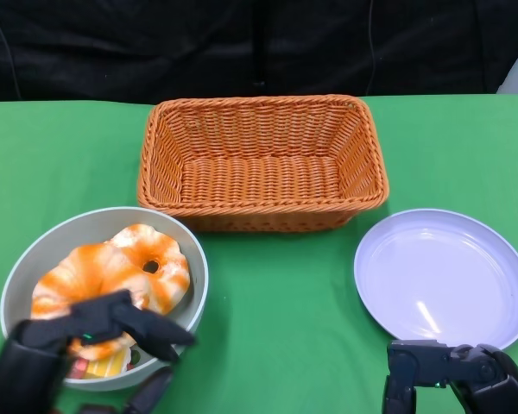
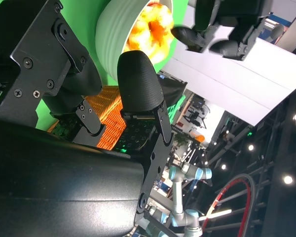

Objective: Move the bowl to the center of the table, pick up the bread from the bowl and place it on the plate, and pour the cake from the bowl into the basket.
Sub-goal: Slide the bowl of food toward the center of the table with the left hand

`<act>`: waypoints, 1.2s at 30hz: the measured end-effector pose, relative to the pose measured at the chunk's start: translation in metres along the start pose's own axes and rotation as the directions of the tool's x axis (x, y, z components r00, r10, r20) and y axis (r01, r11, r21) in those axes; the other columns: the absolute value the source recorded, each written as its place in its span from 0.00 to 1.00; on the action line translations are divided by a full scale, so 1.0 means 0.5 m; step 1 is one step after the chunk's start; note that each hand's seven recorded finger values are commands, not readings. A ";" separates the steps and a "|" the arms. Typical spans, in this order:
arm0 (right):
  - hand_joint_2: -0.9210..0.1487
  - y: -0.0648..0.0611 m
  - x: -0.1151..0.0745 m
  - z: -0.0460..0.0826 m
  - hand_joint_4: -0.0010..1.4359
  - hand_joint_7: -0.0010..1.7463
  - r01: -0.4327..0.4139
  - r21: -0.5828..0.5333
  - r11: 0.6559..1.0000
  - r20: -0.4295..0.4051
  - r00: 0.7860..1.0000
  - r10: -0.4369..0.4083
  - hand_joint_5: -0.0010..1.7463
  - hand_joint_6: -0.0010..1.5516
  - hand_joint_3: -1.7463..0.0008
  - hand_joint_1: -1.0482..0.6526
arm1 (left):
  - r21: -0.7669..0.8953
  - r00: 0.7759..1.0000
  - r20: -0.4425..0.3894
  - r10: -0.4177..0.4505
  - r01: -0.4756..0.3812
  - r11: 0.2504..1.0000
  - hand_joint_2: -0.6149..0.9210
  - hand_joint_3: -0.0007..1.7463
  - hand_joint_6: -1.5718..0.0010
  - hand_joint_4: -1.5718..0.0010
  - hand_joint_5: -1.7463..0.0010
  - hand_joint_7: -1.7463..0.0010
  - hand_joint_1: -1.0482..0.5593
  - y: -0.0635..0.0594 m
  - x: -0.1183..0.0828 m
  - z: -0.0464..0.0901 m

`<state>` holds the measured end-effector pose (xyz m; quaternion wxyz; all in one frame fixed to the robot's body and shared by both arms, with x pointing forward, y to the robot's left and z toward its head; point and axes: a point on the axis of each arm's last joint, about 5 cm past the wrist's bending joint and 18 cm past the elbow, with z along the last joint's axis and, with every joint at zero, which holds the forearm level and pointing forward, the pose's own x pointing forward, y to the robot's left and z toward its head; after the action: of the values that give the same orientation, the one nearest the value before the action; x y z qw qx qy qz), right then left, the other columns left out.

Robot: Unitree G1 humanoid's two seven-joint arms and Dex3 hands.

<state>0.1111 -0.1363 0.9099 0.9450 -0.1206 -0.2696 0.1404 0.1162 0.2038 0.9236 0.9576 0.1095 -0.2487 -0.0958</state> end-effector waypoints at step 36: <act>0.79 0.001 0.003 0.000 0.75 0.89 0.003 -0.004 1.000 0.005 1.000 -0.003 1.00 0.65 0.00 0.73 | 0.410 0.893 -0.231 0.386 -0.271 0.871 1.00 0.25 0.87 1.00 0.73 0.99 0.23 0.158 -0.020 -0.014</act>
<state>0.1121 -0.1353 0.9105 0.9443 -0.1218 -0.2725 0.1387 0.1212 0.2830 0.9334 0.9488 0.2553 -0.1264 0.1364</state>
